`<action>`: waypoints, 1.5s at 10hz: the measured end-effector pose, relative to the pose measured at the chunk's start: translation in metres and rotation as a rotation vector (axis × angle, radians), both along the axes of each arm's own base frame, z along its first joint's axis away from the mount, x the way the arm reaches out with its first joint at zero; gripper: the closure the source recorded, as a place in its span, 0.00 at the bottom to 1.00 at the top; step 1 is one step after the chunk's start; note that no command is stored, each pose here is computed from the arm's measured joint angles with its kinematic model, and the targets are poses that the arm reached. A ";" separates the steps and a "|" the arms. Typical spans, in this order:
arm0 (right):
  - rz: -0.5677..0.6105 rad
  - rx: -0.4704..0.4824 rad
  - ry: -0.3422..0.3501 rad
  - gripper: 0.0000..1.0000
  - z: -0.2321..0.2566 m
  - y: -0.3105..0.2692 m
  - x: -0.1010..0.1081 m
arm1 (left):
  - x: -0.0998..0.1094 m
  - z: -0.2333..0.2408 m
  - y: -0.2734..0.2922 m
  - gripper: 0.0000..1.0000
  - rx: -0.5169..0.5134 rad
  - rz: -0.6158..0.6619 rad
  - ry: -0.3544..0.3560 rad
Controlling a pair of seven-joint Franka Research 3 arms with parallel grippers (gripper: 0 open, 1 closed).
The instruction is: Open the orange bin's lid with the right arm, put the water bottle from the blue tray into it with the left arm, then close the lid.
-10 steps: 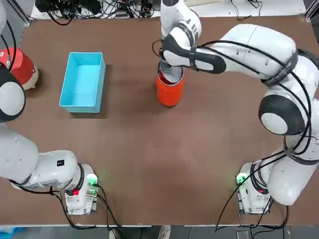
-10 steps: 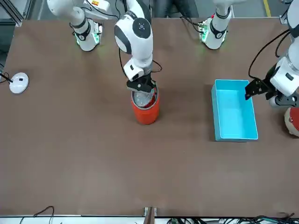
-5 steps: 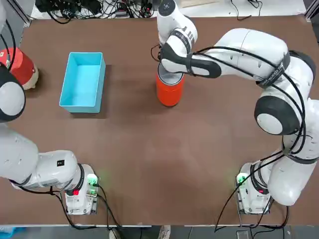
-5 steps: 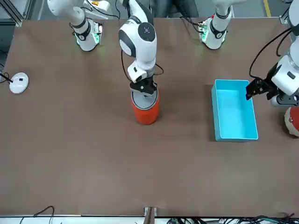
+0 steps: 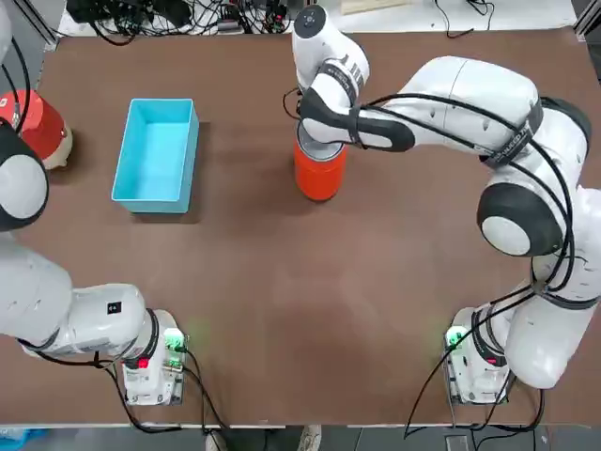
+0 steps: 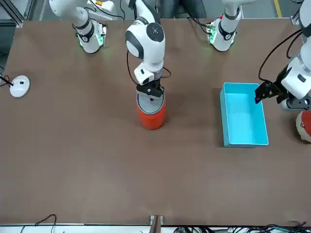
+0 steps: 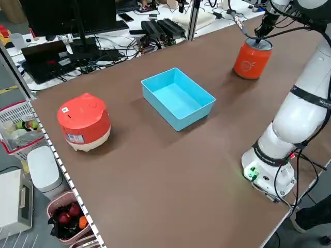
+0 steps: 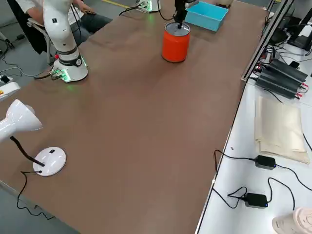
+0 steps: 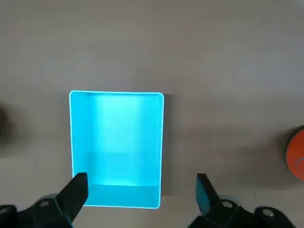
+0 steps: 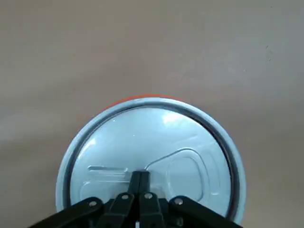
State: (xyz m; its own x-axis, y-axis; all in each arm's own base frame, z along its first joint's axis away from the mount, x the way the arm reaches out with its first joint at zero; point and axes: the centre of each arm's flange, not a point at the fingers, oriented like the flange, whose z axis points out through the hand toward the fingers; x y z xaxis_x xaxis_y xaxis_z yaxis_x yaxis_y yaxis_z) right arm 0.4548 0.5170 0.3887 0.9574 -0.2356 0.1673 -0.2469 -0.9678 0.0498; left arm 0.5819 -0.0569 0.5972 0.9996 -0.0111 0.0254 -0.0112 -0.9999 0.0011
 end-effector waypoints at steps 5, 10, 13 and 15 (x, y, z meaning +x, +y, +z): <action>0.063 -0.031 0.046 0.99 0.003 0.001 0.000 | 0.001 -0.001 0.001 0.00 0.000 0.001 0.003; 0.109 -0.031 0.168 0.99 0.068 -0.058 0.033 | 0.001 -0.003 0.003 0.00 0.000 0.005 0.005; 0.119 -0.017 0.204 0.99 0.158 -0.166 0.063 | 0.001 -0.003 0.004 0.00 0.000 0.006 0.005; 0.136 -0.002 0.210 0.99 0.205 -0.250 0.078 | 0.002 -0.003 0.004 0.00 0.000 0.007 0.005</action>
State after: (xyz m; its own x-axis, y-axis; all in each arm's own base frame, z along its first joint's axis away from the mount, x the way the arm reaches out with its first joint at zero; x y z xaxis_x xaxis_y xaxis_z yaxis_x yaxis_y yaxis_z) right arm 0.5325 0.2669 0.5934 0.9941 -0.1018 -0.0383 -0.0981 -0.9912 0.0885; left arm 0.5834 -0.0529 0.5946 0.9998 -0.0043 0.0207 -0.0043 -1.0000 0.0014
